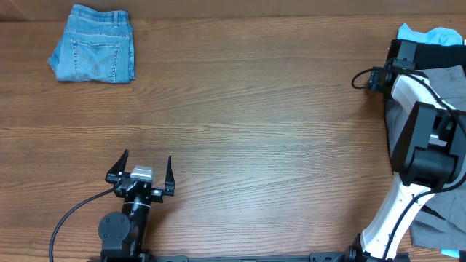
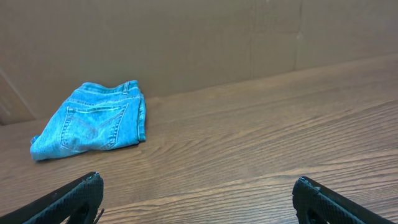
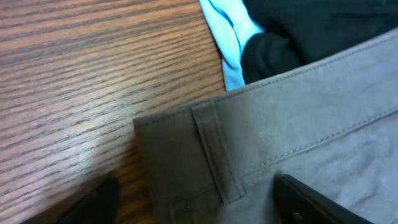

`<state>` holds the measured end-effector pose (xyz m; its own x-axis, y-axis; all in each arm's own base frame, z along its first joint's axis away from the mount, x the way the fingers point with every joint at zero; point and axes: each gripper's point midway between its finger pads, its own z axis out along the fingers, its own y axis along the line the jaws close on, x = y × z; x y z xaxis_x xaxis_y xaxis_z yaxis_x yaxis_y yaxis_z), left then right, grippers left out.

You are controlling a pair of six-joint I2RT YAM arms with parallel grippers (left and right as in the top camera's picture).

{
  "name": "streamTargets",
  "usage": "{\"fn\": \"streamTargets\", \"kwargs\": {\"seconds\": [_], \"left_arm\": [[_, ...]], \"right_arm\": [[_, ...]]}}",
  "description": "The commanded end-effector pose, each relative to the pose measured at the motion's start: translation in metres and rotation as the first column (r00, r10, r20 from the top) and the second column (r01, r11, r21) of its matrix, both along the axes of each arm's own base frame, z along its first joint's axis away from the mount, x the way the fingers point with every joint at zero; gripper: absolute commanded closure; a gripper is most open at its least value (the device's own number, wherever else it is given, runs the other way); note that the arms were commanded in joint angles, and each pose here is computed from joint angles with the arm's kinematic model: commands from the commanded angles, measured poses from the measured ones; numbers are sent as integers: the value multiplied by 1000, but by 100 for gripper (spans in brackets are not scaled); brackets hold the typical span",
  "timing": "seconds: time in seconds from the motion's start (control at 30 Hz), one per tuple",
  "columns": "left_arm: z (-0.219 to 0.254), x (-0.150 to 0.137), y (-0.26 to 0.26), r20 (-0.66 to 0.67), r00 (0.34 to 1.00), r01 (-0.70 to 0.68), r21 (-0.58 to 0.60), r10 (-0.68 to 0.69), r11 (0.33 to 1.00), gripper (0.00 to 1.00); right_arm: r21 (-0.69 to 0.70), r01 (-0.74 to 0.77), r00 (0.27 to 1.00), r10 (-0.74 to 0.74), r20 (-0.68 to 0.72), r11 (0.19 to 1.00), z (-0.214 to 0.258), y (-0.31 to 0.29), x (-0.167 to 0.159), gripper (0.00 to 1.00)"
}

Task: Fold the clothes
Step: 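Reach the right gripper to the grey shorts on the right pile and grasp, then pull the grey shorts left onto the table center with the right gripper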

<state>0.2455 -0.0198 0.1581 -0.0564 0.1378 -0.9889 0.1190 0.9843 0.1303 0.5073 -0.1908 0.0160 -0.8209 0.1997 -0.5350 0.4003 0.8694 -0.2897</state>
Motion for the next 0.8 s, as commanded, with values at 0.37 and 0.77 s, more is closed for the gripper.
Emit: {"fn": "streamTargets", "kwargs": {"seconds": [0.37,0.77], "left_arm": [[-1,0,2,2,1000,-8,19,8,1000,0],[-1,0,2,2,1000,-8,19,8,1000,0]], "right_arm": [[12,34,999,-33,-17,999,-22,-15,-3,59],[29,171,974,-173,147,985,46,-24,7,96]]}}
